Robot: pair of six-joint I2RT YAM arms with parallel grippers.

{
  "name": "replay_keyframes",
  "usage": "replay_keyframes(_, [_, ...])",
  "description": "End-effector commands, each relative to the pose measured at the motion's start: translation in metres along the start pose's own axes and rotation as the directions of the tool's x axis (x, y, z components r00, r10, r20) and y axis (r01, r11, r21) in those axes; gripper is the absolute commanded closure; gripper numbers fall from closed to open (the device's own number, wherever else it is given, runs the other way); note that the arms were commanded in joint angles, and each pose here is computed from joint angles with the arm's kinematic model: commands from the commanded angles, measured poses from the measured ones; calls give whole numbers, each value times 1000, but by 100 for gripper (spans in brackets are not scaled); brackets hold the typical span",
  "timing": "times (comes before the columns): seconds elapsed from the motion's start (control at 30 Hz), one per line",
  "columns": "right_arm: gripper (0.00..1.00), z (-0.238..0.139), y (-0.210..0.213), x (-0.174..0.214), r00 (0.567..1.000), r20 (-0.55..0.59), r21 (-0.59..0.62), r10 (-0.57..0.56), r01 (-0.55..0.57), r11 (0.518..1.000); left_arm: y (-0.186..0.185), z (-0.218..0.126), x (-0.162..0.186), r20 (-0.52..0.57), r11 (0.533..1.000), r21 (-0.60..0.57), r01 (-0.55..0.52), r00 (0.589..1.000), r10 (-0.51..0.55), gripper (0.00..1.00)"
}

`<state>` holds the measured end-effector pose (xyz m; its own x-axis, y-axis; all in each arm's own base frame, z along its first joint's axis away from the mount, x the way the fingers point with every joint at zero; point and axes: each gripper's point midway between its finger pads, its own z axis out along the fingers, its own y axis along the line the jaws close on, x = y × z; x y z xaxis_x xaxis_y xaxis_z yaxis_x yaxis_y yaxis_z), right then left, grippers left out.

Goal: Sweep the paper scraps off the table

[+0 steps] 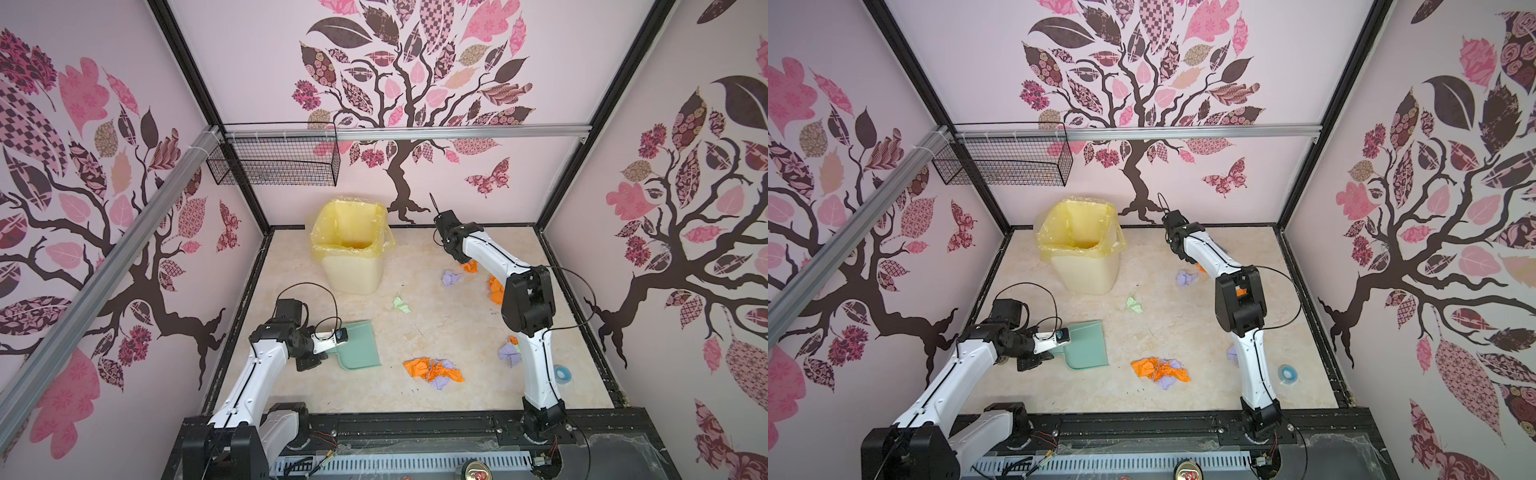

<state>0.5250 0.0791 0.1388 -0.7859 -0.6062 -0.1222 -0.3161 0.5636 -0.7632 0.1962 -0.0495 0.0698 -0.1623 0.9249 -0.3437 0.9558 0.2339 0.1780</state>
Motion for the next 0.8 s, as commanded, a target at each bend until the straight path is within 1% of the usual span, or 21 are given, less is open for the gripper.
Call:
replay_keyframes(0.0, [100, 11, 21, 11, 996, -50, -16, -69, 68, 998, 8, -7, -11, 48, 1000, -9, -3, 999, 4, 100])
replay_keyframes(0.1, [100, 13, 38, 26, 989, -67, -20, -130, 129, 991, 9, -2, -12, 55, 1000, 2, 12, 998, -12, 100])
replay_keyframes(0.27, [100, -5, 60, 41, 982, -32, -28, -188, 187, 982, 8, 2, -9, 48, 1000, 19, 19, 999, -20, 100])
replay_keyframes(0.4, [100, -31, 78, 46, 967, 3, -30, -253, 253, 967, 11, 1, -9, 43, 1000, 4, 10, 999, -11, 100])
replay_keyframes(0.5, [100, -52, 92, 57, 958, -3, -47, -288, 288, 957, 14, 0, -10, 45, 1000, -1, 13, 999, -13, 100])
replay_keyframes(0.67, [100, -86, 126, 87, 933, 15, -92, -359, 359, 929, 13, 2, -11, 53, 1000, 1, 19, 998, -19, 100])
replay_keyframes(0.77, [100, -109, 141, 110, 925, 23, -135, -380, 380, 915, 12, 5, -9, 51, 1000, 5, 21, 998, -21, 100])
